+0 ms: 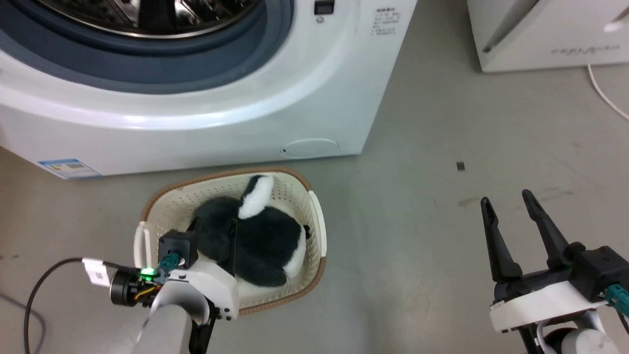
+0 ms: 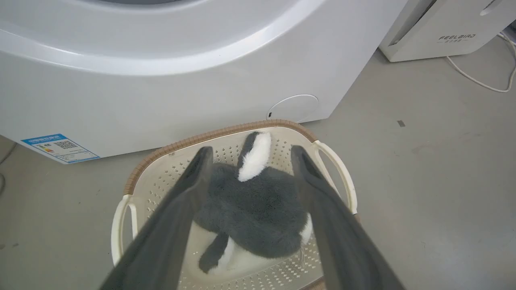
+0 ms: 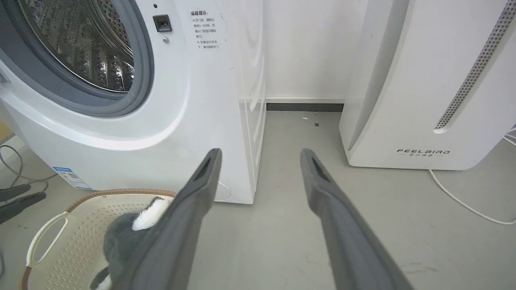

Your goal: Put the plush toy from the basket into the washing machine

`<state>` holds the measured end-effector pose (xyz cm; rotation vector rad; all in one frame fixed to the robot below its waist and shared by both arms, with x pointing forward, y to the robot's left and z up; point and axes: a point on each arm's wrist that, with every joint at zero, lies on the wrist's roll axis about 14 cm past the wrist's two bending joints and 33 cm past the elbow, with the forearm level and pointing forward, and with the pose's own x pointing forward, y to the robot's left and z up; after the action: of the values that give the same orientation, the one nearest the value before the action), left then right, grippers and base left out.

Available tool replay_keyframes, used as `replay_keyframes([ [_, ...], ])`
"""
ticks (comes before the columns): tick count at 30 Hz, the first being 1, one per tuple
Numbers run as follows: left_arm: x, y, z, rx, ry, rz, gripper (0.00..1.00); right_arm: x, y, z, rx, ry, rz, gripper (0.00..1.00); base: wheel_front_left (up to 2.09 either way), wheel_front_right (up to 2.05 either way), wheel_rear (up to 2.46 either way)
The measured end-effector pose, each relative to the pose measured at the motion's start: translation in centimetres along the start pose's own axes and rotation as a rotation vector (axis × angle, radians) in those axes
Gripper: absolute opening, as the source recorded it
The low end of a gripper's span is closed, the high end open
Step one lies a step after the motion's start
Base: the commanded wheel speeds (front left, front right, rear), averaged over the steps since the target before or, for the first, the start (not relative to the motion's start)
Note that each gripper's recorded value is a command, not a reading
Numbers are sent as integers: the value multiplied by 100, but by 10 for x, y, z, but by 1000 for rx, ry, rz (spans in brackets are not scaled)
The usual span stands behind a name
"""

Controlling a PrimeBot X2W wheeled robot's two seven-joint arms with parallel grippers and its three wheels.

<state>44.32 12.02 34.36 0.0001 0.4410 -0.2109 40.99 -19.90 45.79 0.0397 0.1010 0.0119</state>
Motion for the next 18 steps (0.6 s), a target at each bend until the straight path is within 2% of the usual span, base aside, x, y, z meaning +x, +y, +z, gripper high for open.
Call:
replay_keyframes([
  [18,65,1,-85,99,281,-103,100,19,-14,-39,22,73,-41,100,0,0,0],
])
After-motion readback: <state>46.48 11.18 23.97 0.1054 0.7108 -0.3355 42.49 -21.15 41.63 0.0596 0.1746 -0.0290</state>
